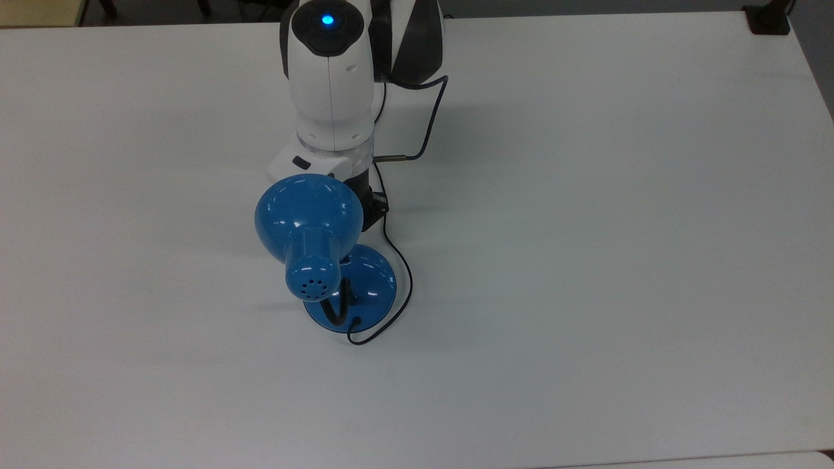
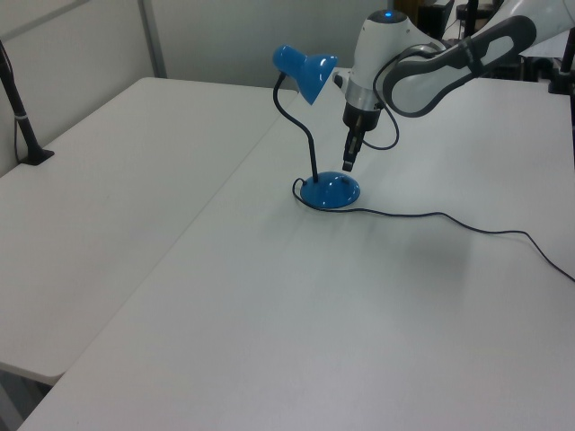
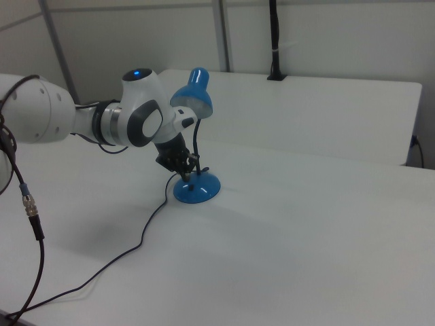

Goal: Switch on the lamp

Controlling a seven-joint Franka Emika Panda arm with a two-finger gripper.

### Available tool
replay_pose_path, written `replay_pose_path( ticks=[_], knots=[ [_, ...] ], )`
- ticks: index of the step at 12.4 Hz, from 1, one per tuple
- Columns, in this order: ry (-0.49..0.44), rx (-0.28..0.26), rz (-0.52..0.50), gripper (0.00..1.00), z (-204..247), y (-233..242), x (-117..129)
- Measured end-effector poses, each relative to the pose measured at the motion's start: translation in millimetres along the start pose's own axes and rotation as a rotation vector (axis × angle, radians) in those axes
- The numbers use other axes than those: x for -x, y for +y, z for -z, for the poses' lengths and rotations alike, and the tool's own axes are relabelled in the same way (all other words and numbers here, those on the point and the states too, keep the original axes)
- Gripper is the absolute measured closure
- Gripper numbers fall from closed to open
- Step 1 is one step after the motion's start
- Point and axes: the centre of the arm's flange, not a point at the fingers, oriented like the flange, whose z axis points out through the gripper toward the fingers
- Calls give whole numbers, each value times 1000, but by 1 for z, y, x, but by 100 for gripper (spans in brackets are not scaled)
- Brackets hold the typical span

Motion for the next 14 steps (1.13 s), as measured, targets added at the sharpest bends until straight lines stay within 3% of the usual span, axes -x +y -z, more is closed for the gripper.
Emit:
replay_pose_path(
  ticks=[14],
  knots=[
    [38,-1,3,99,-26,-2,-4]
  ],
)
